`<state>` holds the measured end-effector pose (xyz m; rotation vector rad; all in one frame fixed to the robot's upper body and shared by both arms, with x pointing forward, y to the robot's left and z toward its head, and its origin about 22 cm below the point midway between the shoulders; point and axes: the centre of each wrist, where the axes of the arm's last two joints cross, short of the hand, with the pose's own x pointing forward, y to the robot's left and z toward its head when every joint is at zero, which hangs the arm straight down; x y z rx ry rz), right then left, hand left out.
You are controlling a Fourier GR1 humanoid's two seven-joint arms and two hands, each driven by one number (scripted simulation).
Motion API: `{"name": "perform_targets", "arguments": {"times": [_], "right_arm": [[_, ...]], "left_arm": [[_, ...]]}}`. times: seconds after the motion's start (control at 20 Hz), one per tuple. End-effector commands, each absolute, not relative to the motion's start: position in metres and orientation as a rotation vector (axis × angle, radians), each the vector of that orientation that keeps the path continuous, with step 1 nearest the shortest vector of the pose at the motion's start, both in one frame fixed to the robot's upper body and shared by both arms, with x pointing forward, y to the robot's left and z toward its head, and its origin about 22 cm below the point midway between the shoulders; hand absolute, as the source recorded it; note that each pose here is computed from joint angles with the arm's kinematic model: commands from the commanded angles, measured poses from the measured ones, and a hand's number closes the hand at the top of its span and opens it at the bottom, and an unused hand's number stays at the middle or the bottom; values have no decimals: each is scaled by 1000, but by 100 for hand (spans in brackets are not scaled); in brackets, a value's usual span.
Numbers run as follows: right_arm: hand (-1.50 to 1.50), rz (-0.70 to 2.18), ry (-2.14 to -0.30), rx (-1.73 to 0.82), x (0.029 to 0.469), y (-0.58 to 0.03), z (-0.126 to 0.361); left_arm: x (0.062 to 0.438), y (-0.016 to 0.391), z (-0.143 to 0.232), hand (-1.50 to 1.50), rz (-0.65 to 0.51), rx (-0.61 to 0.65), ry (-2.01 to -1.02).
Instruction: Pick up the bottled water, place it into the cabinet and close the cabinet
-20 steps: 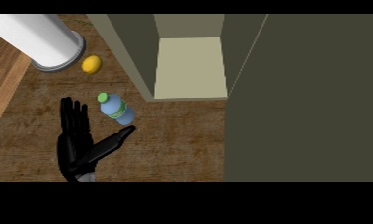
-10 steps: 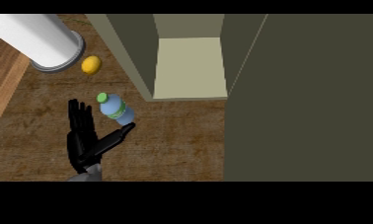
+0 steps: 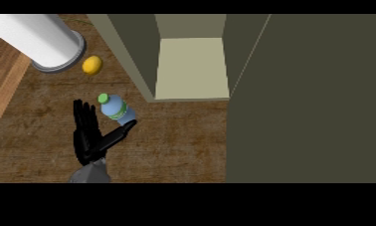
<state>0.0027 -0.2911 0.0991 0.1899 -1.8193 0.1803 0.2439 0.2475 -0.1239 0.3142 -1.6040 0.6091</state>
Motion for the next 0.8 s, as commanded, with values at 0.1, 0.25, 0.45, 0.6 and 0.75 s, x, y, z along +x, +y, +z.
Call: {"name": "perform_targets", "arguments": {"times": [0.1, 0.25, 0.45, 0.6, 0.75], "right_arm": [[-150, 224, -1892, 197, -5, -278, 136], [-150, 200, -1886, 167, 0, -278, 141], [-150, 248, -1903, 174, -3, -286, 141], [-150, 220, -1903, 171, 3, -282, 146], [-150, 241, -1878, 183, -6, -292, 138]], "left_arm": [[249, 238, -138, -150, 687, 201, -1648], [246, 250, -141, -150, 704, 134, -1674], [262, 235, -143, -150, 740, 116, -1706], [267, 239, -141, 150, 740, 63, -1709], [284, 234, -132, 150, 756, 66, -1733]]}}
